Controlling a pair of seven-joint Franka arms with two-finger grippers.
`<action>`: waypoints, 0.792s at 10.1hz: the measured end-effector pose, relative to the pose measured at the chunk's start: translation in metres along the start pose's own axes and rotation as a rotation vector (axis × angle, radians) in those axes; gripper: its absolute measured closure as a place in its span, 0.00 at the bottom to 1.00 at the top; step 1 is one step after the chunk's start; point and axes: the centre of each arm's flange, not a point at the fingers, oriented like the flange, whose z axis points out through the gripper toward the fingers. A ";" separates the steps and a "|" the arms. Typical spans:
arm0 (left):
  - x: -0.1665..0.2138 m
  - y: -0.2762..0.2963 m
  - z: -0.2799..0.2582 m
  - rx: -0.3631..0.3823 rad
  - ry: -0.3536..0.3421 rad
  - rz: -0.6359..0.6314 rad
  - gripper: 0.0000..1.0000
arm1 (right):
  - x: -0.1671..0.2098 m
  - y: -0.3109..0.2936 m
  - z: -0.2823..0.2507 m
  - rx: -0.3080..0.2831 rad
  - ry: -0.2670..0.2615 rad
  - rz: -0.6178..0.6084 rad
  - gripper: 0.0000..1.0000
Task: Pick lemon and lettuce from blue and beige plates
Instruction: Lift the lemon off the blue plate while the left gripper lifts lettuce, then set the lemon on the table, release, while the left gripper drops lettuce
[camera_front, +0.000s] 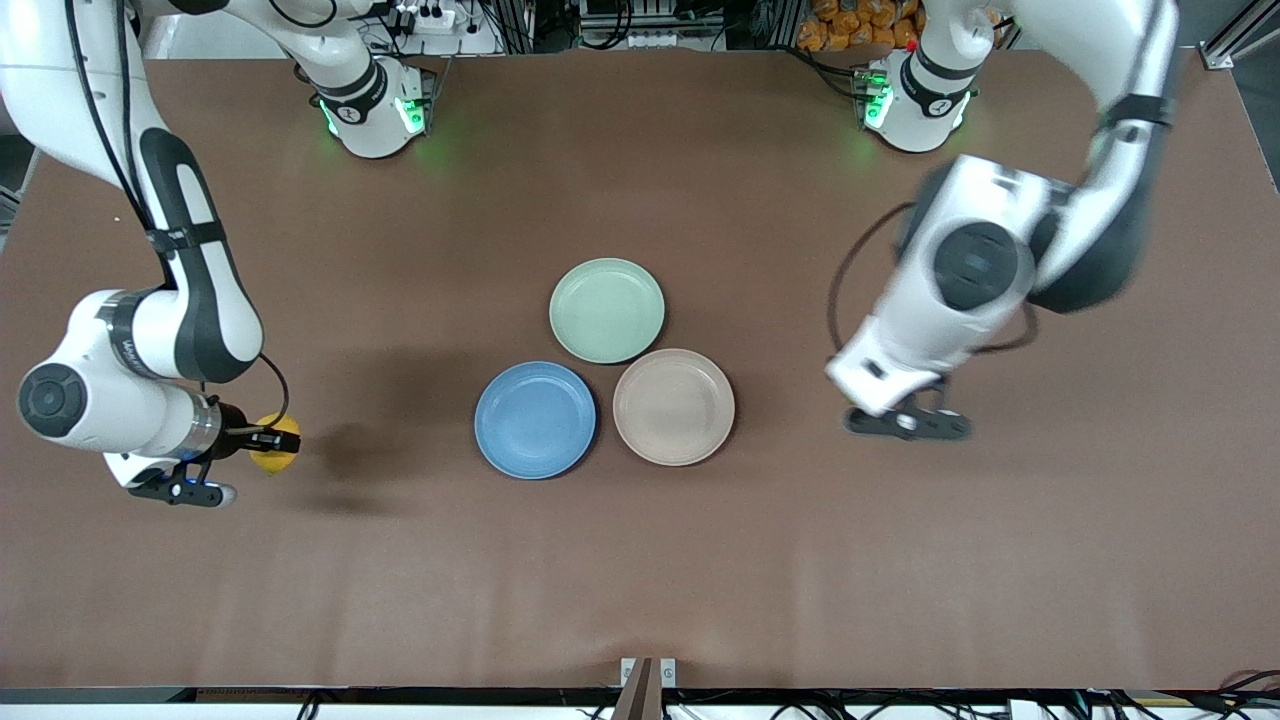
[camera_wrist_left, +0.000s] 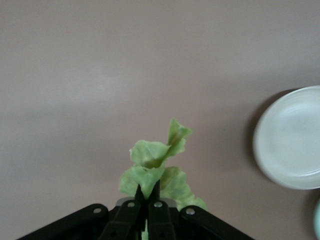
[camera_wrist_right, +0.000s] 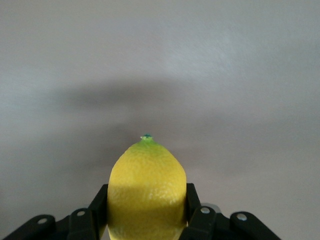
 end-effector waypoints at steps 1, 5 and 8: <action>0.002 -0.044 0.019 -0.013 -0.038 0.044 0.97 | -0.006 0.011 0.013 0.000 -0.008 -0.009 0.37; 0.000 -0.097 0.106 -0.029 -0.085 0.081 0.97 | -0.021 0.033 0.040 0.002 -0.030 -0.023 0.37; -0.002 -0.104 0.143 -0.028 -0.070 0.078 0.93 | -0.022 0.029 0.040 0.005 -0.031 -0.028 0.14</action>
